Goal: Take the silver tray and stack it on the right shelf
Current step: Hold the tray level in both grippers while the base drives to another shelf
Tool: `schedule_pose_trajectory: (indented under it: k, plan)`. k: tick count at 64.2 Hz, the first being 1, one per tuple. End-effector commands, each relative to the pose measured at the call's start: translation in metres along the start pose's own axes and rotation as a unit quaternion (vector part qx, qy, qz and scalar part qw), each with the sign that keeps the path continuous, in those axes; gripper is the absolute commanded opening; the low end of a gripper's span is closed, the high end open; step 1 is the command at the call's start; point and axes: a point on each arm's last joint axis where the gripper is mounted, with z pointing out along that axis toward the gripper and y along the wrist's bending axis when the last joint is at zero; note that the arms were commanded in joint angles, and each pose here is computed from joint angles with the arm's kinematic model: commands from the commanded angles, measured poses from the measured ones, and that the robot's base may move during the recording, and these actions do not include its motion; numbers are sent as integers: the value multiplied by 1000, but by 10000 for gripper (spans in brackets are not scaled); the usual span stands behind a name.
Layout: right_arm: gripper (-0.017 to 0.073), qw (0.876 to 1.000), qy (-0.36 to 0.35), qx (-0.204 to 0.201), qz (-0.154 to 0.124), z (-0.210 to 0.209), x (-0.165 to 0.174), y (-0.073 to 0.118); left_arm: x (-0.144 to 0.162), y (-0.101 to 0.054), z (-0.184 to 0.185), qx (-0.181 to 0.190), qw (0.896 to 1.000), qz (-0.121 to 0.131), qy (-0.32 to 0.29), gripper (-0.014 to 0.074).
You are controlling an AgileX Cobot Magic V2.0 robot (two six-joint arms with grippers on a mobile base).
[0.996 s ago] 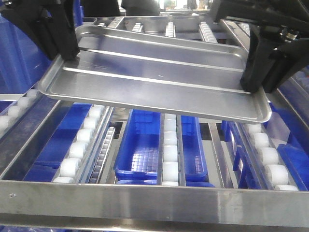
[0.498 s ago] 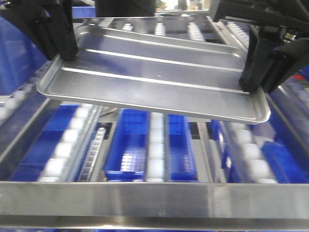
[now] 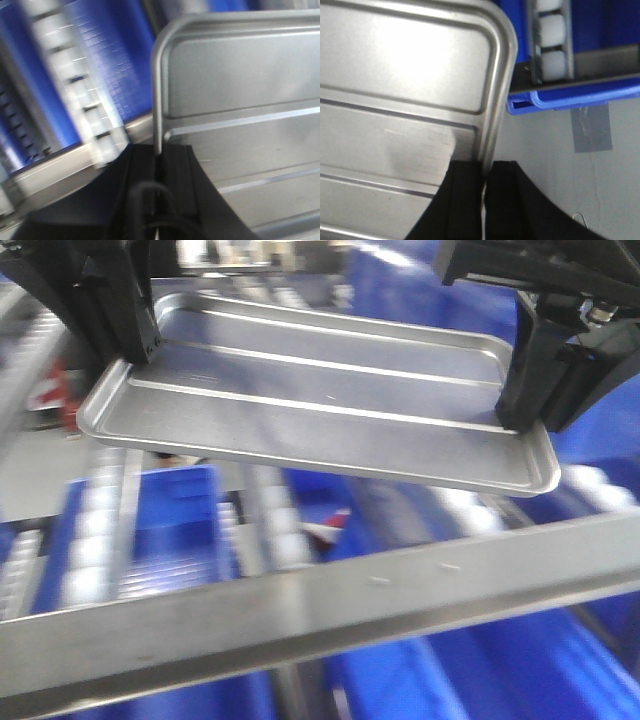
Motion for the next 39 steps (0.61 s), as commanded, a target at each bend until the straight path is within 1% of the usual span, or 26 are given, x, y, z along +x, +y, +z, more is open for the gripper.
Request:
schedule_pose_trajectory:
  k: [1, 39]
  plan:
    - [57, 999, -46, -11, -21, -17, -8, 2, -6, -2, -25, 18, 999, 7, -51, -94]
    - [57, 999, -46, -11, -21, -17, -8, 2, -6, -2, -25, 18, 999, 7, -51, -94]
